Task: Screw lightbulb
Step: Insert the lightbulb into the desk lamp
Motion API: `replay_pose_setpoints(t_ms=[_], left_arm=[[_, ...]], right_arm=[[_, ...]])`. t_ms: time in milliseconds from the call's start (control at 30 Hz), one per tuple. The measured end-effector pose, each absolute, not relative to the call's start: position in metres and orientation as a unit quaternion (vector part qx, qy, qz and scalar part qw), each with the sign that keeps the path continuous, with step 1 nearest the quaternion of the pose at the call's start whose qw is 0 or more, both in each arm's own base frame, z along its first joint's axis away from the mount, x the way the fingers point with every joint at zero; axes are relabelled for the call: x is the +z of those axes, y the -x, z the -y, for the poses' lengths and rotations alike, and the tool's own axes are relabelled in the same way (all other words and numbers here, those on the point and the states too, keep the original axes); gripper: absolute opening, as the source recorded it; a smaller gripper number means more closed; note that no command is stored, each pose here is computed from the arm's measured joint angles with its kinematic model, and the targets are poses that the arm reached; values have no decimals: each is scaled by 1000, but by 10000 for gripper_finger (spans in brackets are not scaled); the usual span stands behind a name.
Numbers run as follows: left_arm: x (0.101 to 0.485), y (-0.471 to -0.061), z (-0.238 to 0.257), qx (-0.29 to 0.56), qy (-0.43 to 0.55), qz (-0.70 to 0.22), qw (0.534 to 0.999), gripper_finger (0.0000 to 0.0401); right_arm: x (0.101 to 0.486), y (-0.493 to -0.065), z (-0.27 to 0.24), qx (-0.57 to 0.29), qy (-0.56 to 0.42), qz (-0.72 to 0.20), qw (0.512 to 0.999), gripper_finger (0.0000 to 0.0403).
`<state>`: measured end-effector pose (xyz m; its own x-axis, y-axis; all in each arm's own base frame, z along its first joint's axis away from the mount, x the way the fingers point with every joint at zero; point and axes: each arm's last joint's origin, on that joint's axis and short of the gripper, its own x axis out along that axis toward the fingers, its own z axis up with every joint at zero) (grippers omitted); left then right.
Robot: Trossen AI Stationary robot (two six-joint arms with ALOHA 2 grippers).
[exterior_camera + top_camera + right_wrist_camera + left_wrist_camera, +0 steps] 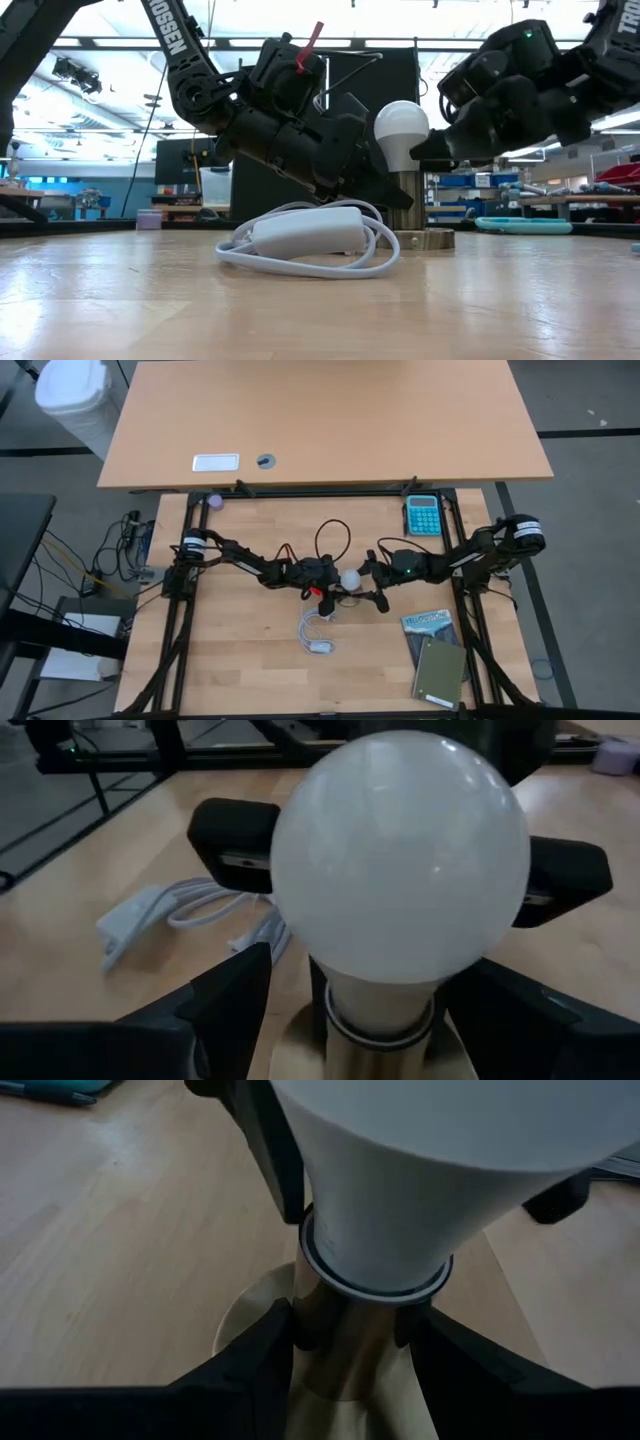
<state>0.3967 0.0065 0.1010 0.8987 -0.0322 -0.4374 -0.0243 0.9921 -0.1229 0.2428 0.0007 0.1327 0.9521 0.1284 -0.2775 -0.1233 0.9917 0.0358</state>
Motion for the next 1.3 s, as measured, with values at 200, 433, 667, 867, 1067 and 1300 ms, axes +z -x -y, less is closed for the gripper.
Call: replay_pose_setpoints(t_ms=[200, 433, 667, 867, 1067, 1300], left_arm=[[101, -397, -7, 2, 64, -224, 972, 188], [101, -397, -8, 23, 69, -223, 972, 188], [101, -397, -9, 46, 71, -219, 972, 188], [102, -397, -11, 78, 74, -214, 971, 188], [102, -397, -11, 99, 74, -205, 971, 188], [103, -397, -12, 113, 73, -199, 971, 188]], right_arm=[[135, -242, 0, 50, -7, -135, 990, 256], [134, -243, -2, 14, -1, -133, 991, 211], [134, -243, -5, -20, -4, -134, 991, 196], [134, -242, -8, -67, -19, -132, 989, 196], [133, -241, -14, -112, -38, -127, 985, 196], [134, -258, -23, -146, -41, -127, 980, 196]])
